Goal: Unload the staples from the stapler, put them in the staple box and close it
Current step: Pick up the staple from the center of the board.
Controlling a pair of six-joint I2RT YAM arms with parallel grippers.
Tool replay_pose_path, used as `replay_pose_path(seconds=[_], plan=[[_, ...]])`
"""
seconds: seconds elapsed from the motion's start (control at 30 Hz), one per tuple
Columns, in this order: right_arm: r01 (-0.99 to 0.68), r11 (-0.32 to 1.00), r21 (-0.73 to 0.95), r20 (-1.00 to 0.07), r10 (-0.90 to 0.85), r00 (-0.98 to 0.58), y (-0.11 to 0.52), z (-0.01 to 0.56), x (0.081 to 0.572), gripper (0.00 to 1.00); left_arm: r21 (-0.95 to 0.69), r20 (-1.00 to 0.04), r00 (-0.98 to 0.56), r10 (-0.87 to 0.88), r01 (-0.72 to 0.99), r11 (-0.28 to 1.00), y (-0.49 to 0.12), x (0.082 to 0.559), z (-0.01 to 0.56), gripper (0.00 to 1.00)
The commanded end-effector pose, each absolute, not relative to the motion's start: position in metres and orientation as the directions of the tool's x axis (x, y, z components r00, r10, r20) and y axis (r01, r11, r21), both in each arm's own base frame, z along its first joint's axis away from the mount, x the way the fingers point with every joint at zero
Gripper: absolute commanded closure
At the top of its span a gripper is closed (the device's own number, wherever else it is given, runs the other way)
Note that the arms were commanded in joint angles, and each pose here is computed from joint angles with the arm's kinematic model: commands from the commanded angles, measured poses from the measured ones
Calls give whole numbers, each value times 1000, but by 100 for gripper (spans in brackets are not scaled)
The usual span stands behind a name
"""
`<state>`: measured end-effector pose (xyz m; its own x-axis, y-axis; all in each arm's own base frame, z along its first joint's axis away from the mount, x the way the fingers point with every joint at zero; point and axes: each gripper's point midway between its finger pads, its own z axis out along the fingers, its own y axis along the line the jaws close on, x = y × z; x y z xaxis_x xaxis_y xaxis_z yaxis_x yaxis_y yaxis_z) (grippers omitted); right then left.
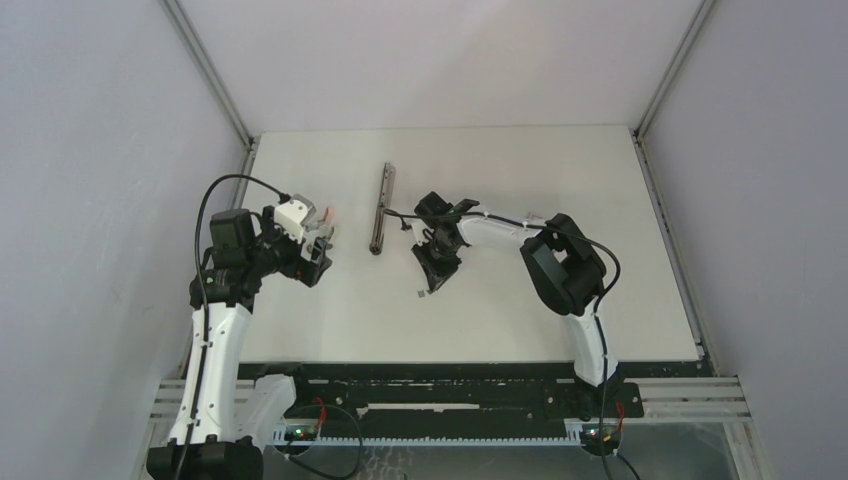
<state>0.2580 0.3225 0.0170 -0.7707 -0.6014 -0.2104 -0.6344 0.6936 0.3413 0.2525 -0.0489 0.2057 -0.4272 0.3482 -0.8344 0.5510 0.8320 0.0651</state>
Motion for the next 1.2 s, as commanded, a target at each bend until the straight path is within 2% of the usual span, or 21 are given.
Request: replay_pose_path(seconds=[0.0,0.23,0.43,0.8,0.97,1.17], plan=[[-640,697,323,-216,-604,-767,328,15,262,87,66,-830,-433,351,549,833,-47,253,195,0],[-645,701,304,-221,-606,-764,328,15,265,88,66,-830,-434,351,549,833,-47,253,195,0],[-656,703,276,-230,-614,-755,326,16,269,100,67,-830,-432,351,549,833,-47,253,195,0],[-684,691,232,-280,-626,-728,327,33,280,100,67,-831,-431,351,550,833,-47,252,195,0],[-683,698,214,-342,-602,-722,323,60,298,100,66,-833,-430,350,550,832,-48,253,196,0],[-644,739,197,-417,-532,-737,293,88,347,100,63,-833,-428,349,554,830,-48,253,196,0]])
